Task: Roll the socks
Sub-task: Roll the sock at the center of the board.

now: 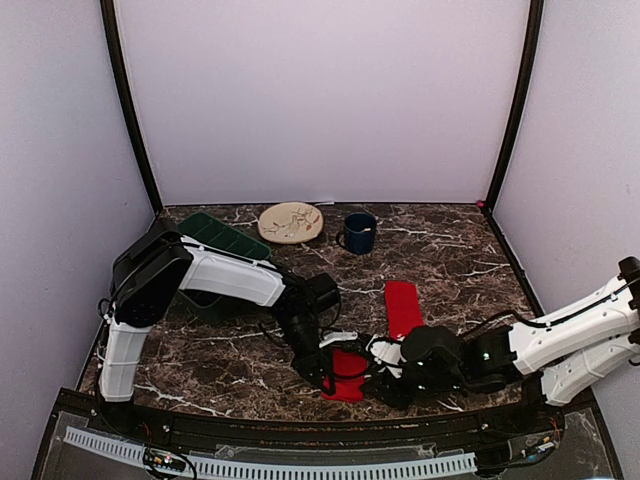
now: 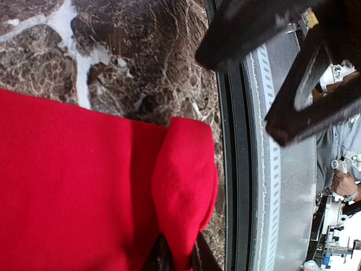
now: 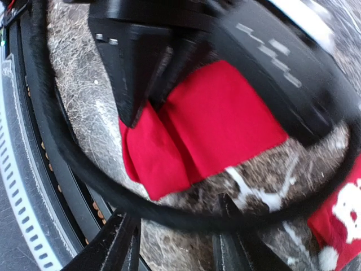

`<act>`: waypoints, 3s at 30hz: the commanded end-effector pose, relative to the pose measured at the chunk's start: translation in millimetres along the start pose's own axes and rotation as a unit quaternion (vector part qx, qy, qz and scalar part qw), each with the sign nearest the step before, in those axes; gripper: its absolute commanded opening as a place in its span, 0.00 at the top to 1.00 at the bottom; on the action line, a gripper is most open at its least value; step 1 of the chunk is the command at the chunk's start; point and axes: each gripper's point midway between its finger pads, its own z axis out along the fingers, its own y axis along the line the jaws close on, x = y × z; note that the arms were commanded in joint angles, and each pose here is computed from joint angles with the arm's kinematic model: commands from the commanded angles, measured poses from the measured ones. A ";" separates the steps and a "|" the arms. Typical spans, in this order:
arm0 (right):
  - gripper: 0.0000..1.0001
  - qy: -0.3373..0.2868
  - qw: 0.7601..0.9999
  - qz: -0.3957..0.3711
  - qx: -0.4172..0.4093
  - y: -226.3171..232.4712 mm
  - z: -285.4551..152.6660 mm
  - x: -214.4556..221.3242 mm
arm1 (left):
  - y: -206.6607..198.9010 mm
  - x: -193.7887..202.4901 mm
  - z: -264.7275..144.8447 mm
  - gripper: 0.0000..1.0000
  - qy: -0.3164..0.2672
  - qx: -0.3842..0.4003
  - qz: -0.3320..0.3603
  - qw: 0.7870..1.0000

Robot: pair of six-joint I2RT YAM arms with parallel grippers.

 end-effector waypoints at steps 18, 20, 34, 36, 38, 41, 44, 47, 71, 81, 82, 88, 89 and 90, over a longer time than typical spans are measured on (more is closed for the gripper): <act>0.52 0.034 0.994 -0.102 -0.032 29.4 30.1 -3.1 | -0.8 6.5 1.0 0.87 0.010 0.031 -0.030 0.999; 0.52 0.033 0.993 -0.105 -0.031 29.2 30.8 -3.5 | -0.7 6.8 1.4 0.87 0.009 0.031 -0.029 0.999; 0.59 0.051 0.991 -0.119 -0.034 28.4 40.3 2.0 | -2.2 7.2 2.2 0.86 0.008 0.038 -0.031 0.999; 0.60 0.055 0.991 -0.120 -0.032 26.9 41.8 4.4 | -3.1 6.6 1.9 0.86 0.006 0.040 -0.030 0.999; 0.63 0.058 0.991 -0.119 -0.033 26.1 43.0 5.7 | -3.0 7.0 2.2 0.86 0.007 0.040 -0.030 0.999; 0.71 0.059 0.991 -0.118 -0.034 24.9 44.0 5.6 | -3.4 7.4 2.3 0.86 0.007 0.041 -0.030 0.999; 0.80 0.059 0.991 -0.115 -0.037 24.3 44.3 5.5 | -2.9 8.4 3.0 0.86 0.007 0.041 -0.032 0.999; 0.89 0.060 0.991 -0.110 -0.042 23.6 44.6 5.1 | -1.1 9.0 3.3 0.83 0.008 0.036 -0.034 0.999; 1.00 0.049 0.995 -0.075 -0.032 10.6 40.1 7.1 | 43.7 54.6 -2.5 0.61 0.056 -0.059 -0.134 0.988; 1.00 0.045 0.996 -0.066 -0.025 7.0 36.6 9.2 | 61.6 63.0 -16.3 0.60 0.056 -0.101 -0.148 0.982; 1.00 0.045 0.996 -0.066 -0.025 7.0 36.6 9.4 | 63.1 63.1 -18.5 0.60 0.054 -0.105 -0.149 0.982; 1.00 0.047 0.996 -0.067 -0.027 7.9 37.4 9.9 | 73.9 67.0 -30.2 0.60 0.047 -0.133 -0.157 0.978; 1.00 0.047 0.996 -0.068 -0.028 8.2 37.5 9.5 | 74.9 67.1 -32.4 0.60 0.044 -0.136 -0.159 0.977; 1.00 0.048 0.996 -0.068 -0.028 7.8 37.9 10.3 | 75.2 67.4 -34.4 0.60 0.042 -0.137 -0.160 0.977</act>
